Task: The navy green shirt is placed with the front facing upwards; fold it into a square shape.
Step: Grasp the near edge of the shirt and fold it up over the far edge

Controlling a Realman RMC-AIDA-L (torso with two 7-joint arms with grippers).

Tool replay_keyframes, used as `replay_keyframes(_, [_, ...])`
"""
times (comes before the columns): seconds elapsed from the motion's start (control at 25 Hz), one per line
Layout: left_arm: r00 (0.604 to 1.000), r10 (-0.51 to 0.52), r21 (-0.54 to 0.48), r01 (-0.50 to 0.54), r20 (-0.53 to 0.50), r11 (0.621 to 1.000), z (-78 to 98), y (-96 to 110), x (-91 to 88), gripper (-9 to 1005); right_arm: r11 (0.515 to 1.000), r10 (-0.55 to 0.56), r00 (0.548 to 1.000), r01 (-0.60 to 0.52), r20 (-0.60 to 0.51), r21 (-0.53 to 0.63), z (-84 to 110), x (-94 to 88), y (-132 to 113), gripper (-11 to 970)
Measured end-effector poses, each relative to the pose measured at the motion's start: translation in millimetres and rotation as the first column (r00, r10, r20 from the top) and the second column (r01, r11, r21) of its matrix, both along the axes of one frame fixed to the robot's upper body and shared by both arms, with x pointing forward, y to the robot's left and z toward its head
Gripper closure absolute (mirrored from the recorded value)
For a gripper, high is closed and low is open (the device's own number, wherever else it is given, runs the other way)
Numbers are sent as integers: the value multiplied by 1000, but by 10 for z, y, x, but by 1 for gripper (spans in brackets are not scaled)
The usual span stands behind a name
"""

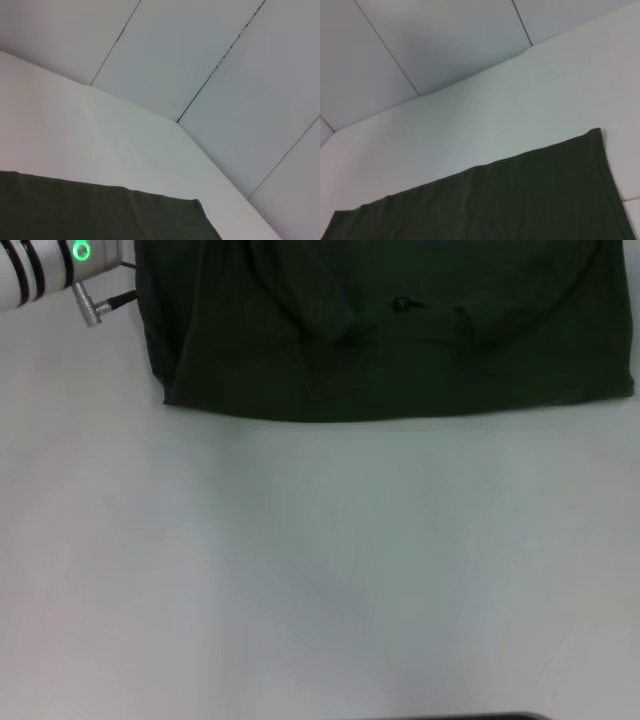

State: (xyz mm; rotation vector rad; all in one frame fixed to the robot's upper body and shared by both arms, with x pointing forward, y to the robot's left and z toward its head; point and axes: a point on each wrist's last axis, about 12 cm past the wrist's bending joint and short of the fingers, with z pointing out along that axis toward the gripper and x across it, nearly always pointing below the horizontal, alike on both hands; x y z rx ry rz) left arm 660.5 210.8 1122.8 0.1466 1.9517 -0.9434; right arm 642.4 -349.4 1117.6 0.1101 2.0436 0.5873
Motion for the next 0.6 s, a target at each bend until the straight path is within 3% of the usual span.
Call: replay_keyframes(0.6, [1000, 21, 16, -21, -3, 1000, -79, -71, -24, 992, 1000, -14, 1000, 14, -4, -6, -50, 0, 51, 914])
